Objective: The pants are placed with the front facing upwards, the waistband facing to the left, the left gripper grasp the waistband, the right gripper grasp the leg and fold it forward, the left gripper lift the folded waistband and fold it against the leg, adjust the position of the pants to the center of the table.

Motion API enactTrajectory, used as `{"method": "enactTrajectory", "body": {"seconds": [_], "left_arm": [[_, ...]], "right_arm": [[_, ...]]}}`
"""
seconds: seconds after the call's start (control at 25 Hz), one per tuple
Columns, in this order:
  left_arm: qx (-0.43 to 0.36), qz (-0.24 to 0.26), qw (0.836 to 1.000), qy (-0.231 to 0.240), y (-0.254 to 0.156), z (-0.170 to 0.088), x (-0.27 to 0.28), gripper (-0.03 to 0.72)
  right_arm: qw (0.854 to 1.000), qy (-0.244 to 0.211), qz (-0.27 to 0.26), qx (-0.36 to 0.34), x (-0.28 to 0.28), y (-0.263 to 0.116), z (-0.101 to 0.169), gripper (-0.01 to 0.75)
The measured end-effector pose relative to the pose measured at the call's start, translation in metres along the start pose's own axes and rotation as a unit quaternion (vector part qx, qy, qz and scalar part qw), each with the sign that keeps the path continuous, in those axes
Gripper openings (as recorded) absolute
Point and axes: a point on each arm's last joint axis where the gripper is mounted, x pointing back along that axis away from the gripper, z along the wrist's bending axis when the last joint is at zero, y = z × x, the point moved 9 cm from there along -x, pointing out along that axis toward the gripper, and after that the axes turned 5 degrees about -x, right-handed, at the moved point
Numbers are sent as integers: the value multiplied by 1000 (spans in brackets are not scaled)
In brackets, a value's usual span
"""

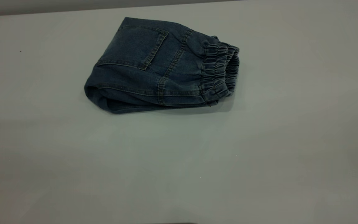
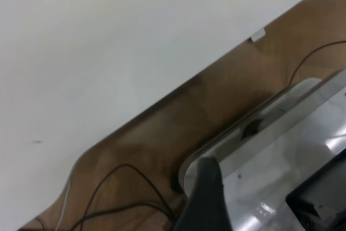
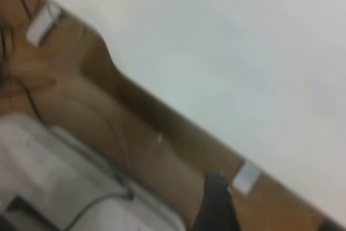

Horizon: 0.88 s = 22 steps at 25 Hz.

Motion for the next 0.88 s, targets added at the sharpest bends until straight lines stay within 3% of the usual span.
{"method": "enactTrajectory", "body": {"seconds": [0.2,0.44,0.64,0.88], "left_arm": [[-11,-34,999,12,0,-3,10,571],[-44,-128,990,46,-4,-14,36,571],[-63,-202,974,81,-13,-22,55,571],[-37,-210,970,116,-13,-17,57,571]], "right_arm": [[998,10,-65,7,17,-2,2,461],[991,10,-132,5,32,-4,2,461],[984,-26,-172,-27,39,-4,-5,461],[974,-90,-189,-85,41,-2,-18,460]]}}
